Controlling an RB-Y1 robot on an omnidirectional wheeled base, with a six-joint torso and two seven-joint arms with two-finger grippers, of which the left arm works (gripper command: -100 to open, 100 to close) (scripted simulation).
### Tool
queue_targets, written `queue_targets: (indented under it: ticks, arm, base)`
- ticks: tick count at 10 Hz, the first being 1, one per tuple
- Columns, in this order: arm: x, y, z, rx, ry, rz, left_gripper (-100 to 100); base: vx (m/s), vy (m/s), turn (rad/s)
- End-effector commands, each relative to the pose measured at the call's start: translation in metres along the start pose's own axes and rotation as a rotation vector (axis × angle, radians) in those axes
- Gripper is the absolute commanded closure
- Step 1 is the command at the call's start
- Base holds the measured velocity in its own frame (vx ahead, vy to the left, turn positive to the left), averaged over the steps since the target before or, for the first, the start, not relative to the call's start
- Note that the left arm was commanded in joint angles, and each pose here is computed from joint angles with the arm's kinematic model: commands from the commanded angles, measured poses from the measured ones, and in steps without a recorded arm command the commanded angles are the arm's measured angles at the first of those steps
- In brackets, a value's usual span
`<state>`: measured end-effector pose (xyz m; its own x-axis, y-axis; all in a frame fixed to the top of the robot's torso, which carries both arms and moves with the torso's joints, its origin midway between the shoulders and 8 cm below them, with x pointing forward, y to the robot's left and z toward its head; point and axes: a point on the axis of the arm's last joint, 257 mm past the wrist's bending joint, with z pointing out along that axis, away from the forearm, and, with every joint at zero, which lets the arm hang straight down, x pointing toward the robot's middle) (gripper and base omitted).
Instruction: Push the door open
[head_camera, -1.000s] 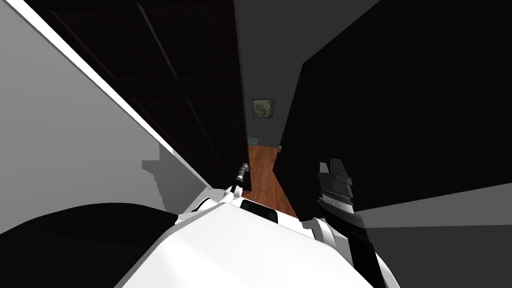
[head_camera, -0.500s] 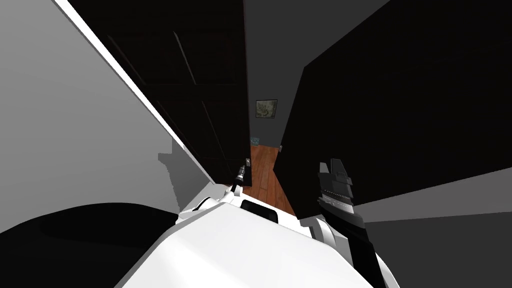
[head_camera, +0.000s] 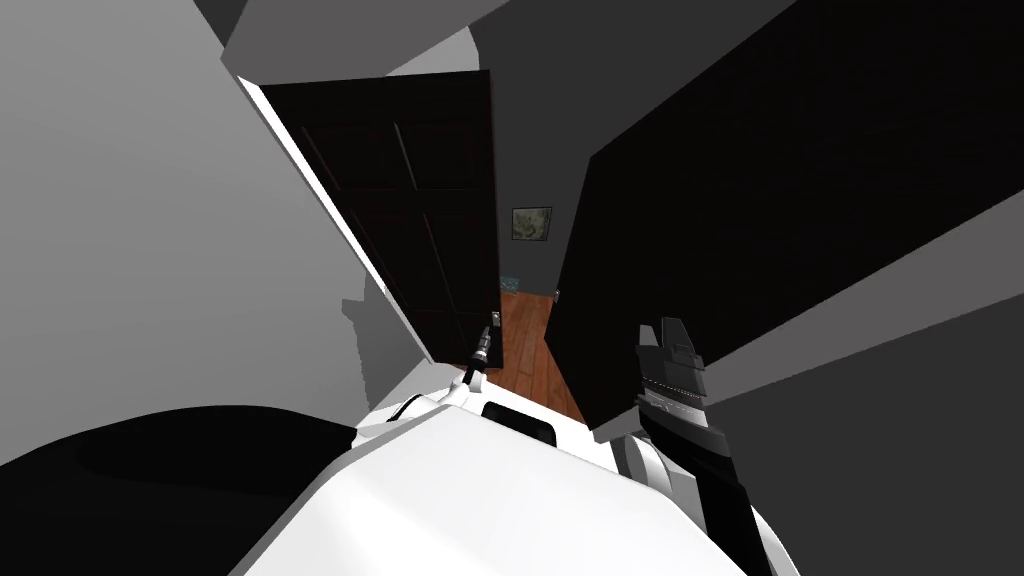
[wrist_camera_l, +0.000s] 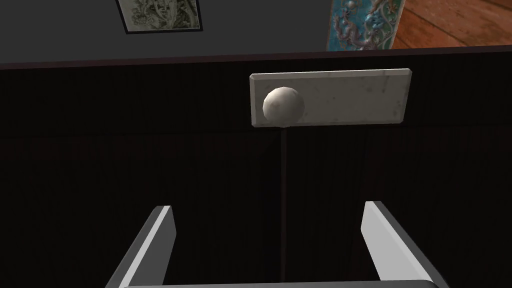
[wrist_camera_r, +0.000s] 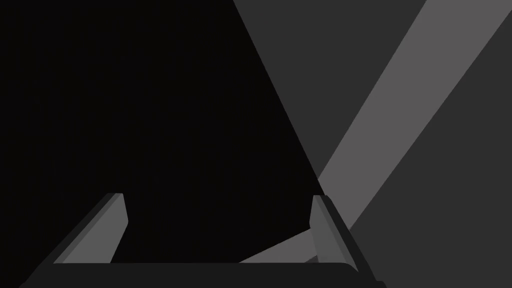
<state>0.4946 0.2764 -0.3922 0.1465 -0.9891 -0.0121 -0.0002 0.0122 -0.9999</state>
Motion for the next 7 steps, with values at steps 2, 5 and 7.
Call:
queue_targets:
  ticks: [2, 5, 7]
  arm:
    - [-0.0067, -0.0017, -0.0004, 0.007, -0.008, 0.006, -100]
    - [-0.0116, -0.0017, -0.0024, 0.011, -0.017, 0.008, -100]
    - [-0.0120, -0.0013, -0.0041, 0.013, -0.022, 0.004, -100]
  base:
    - [0.188, 0.025, -0.024]
    - [0.199, 0.031, -0.031]
    - [0.182, 0.031, -0.027]
